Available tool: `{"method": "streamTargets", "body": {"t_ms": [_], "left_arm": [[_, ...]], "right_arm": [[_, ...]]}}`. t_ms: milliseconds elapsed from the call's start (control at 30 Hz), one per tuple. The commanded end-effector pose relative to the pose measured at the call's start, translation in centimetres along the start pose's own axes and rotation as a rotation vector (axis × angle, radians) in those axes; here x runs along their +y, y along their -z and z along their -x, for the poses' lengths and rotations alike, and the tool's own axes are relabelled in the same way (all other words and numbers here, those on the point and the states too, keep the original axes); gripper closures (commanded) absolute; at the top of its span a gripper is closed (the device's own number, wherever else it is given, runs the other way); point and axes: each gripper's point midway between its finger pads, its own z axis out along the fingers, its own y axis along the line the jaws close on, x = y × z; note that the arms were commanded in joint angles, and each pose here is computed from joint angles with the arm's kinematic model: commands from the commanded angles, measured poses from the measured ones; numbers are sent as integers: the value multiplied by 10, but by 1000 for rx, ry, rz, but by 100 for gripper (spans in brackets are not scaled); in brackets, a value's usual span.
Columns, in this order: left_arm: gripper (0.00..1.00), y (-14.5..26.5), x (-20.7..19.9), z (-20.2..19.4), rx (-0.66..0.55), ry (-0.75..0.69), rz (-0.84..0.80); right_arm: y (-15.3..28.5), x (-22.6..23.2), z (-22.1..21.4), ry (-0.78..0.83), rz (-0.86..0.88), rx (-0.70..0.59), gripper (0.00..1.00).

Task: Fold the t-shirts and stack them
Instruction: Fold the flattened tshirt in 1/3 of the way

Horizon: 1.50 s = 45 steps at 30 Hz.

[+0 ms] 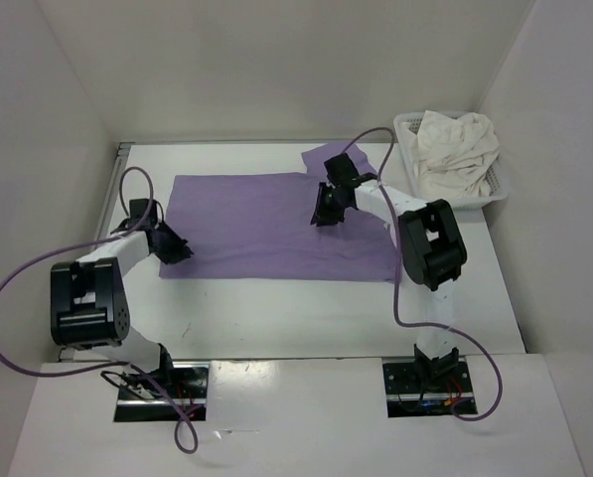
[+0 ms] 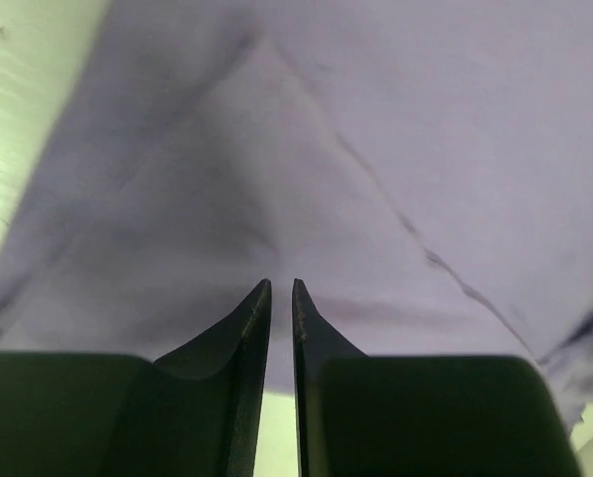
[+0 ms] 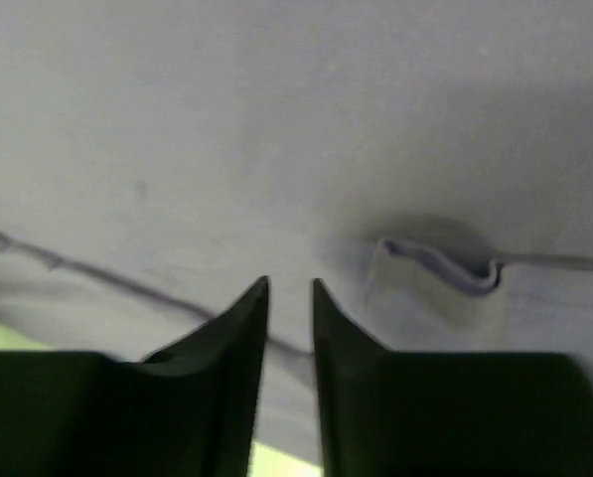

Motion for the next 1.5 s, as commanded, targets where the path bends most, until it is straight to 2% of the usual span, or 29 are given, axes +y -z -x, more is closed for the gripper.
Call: {"method": "streamTargets", "body": {"t_ms": [0, 33, 67, 133, 167, 233, 300, 400, 600, 767, 967, 1133, 1233, 1300, 1400, 1467], "left_arm": [[79, 45, -60, 22, -111, -128, -159], [79, 50, -69, 22, -126, -147, -175], [79, 49, -72, 13, -106, -165, -176], [84, 44, -87, -15, -46, -214, -201], [85, 40, -91, -26, -17, -226, -212], [88, 28, -90, -61, 62, -240, -209], [93, 20, -93, -82, 109, -250, -222], [98, 15, -105, -106, 139, -265, -241], [98, -12, -102, -125, 204, -258, -197], [99, -23, -48, -143, 295, -227, -77], [99, -22, -25, -163, 410, -194, -41], [99, -4, 7, -188, 493, -181, 7], [100, 12, 20, -186, 456, -202, 38], [100, 22, 36, -195, 474, -197, 63], [100, 33, 37, -196, 460, -189, 47], [100, 38, 22, -183, 421, -190, 16]], "right_arm": [[77, 48, 35, 35, 141, -160, 66], [81, 49, 28, 25, 157, -142, 66], [83, 49, 22, 17, 174, -137, 70], [79, 35, -1, 1, 163, -99, 83], [76, 34, -13, -6, 166, -74, 94], [66, 16, -39, -12, 127, -32, 100], [57, 4, -64, -9, 91, 18, 100], [51, 0, -73, -2, 92, 26, 100], [33, -19, -86, -33, 23, 59, 100], [28, -56, -118, -66, -90, 111, 100], [34, -83, -156, -97, -163, 167, 100], [47, -86, -183, -104, -174, 212, 100], [55, -86, -200, -95, -189, 252, 100], [59, -79, -212, -86, -175, 278, 100], [63, -77, -220, -91, -170, 300, 100], [67, -76, -222, -93, -166, 310, 100]]}}
